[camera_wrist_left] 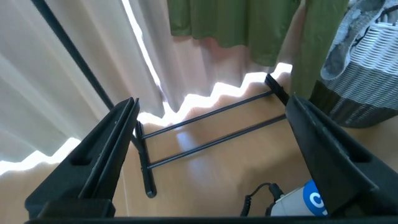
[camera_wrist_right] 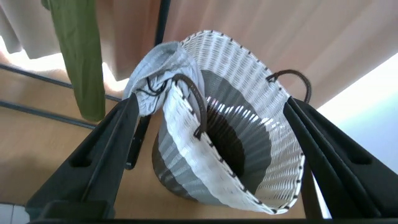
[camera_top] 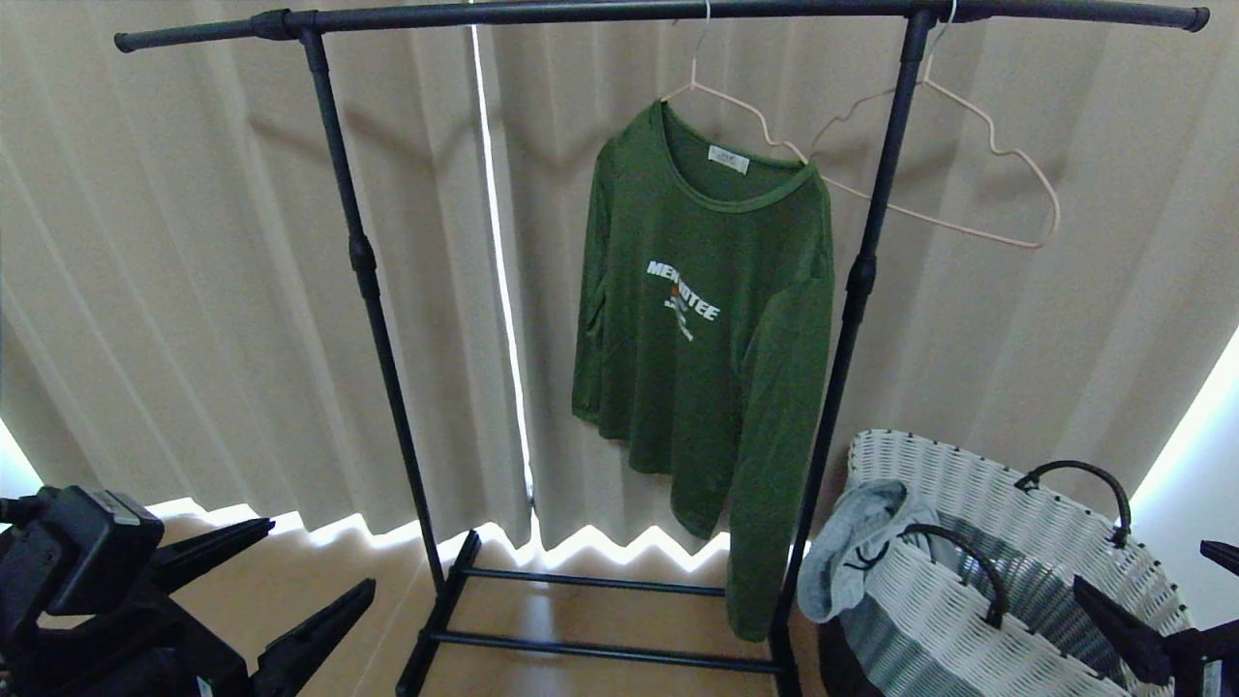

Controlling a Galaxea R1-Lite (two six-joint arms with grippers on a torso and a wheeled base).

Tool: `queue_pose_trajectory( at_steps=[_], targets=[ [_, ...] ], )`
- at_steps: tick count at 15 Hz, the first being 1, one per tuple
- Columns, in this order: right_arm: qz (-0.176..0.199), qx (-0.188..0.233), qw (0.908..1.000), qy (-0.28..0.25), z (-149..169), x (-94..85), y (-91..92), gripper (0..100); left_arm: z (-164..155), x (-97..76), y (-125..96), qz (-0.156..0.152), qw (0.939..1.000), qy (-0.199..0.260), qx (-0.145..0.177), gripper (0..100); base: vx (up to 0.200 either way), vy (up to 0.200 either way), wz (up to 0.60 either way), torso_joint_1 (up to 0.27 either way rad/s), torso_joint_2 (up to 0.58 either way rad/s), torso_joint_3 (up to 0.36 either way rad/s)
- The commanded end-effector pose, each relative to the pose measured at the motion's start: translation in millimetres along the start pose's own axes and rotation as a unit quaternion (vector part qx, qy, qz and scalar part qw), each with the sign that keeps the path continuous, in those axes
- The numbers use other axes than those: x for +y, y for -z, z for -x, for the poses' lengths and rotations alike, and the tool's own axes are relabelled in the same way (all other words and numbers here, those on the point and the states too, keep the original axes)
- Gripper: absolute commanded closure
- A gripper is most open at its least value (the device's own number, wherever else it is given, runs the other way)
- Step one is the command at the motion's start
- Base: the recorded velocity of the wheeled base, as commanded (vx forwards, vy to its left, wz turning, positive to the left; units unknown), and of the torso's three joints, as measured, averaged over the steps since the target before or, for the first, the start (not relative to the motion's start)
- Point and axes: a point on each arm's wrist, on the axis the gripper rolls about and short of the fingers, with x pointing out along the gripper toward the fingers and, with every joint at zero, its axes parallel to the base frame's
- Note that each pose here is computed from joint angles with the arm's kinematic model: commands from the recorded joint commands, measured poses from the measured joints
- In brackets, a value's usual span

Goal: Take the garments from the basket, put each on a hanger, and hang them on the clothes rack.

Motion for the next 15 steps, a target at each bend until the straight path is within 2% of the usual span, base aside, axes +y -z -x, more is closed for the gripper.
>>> queue_pose_trajectory(
  at_steps=[1, 2, 9, 12, 15],
  targets=[
    [0.0, 0.002, 1.0, -0.001, -0.4, 0.2, 0.2, 0, -0.2, -0.2, 0.4, 0.001, 1.0, 0.001, 0.001, 0, 0.0, 0.0, 0.0, 0.0, 0.0, 0.0],
    [0.0, 0.002, 1.0, -0.001, -0.4, 0.2, 0.2, 0, 0.1, -0.4, 1.2, 0.001, 1.0, 0.001, 0.003, 0, 0.0, 0.0, 0.0, 0.0, 0.0, 0.0],
    [0.0, 0.002, 1.0, -0.001, -0.7, 0.2, 0.3, 0, 0.1, -0.4, 1.2, 0.001, 1.0, 0.001, 0.003, 0, 0.2, 0.0, 0.0, 0.003, 0.0, 0.005],
    [0.001, 0.012, 0.9999, -0.003, 0.9, 1.6, 6.9, 0, -0.1, -0.6, 1.8, -0.001, 1.0, 0.002, 0.004, 0, 0.0, 0.0, 0.0, 0.0, 0.0, 0.0],
    [0.003, 0.053, 0.9985, -0.015, -1.9, 5.0, 19.5, 0, 0.5, -2.4, 3.1, -0.002, 0.9999, 0.008, 0.006, 0, 0.0, 0.0, 0.0, 0.0, 0.0, 0.0]
  ],
)
